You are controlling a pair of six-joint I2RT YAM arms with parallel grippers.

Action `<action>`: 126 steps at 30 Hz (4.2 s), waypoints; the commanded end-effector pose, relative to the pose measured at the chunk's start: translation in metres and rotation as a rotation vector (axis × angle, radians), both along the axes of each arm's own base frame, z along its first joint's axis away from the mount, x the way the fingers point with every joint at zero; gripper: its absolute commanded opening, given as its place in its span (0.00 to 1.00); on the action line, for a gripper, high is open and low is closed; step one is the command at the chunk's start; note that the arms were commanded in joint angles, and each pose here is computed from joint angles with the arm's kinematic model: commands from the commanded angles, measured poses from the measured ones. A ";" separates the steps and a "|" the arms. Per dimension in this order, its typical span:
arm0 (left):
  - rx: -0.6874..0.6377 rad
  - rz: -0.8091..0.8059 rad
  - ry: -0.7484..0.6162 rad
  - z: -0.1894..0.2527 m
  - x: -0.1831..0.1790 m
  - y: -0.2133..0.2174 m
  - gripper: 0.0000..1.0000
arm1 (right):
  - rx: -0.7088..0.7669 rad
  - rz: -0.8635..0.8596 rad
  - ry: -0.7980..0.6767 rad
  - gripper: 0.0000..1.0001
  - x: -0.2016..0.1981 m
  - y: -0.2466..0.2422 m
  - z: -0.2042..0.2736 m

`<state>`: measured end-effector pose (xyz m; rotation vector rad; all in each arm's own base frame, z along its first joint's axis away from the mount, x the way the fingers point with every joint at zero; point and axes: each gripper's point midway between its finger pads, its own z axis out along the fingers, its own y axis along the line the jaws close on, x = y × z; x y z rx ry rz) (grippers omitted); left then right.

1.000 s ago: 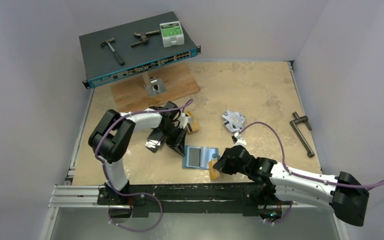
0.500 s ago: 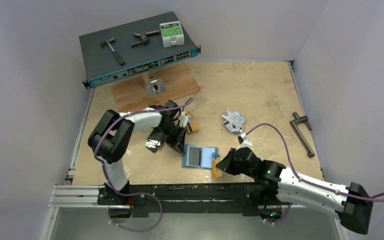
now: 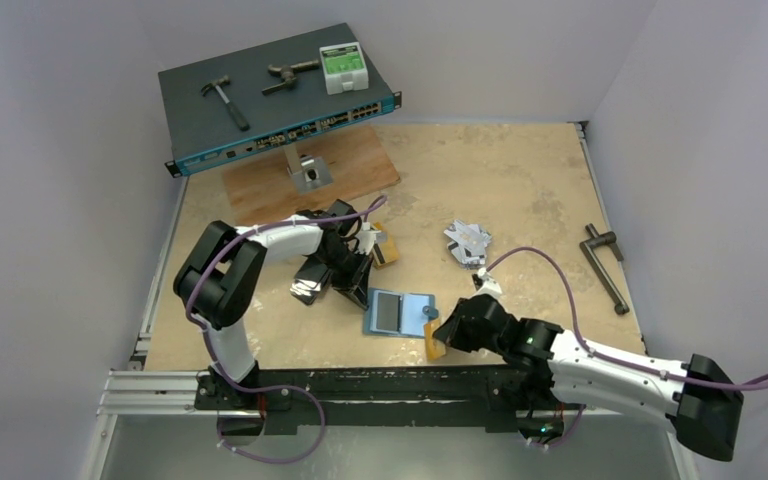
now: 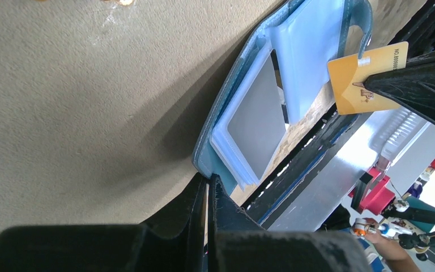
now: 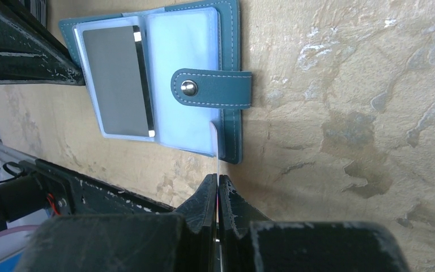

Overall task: Put the credit cards into the card holder
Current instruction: Turn over the card holder at the center of the board.

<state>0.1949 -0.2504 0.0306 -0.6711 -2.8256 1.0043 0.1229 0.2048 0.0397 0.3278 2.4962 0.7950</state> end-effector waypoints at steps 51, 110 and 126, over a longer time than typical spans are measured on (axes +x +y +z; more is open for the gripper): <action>-0.050 -0.049 -0.108 0.029 0.015 -0.005 0.00 | 0.135 0.202 -0.147 0.00 0.045 0.039 0.045; -0.048 -0.043 -0.123 0.035 0.015 -0.003 0.00 | 0.070 0.132 -0.060 0.00 0.015 0.005 0.035; -0.050 -0.040 -0.116 0.034 0.015 -0.004 0.05 | 0.154 0.181 -0.104 0.00 0.028 0.034 0.038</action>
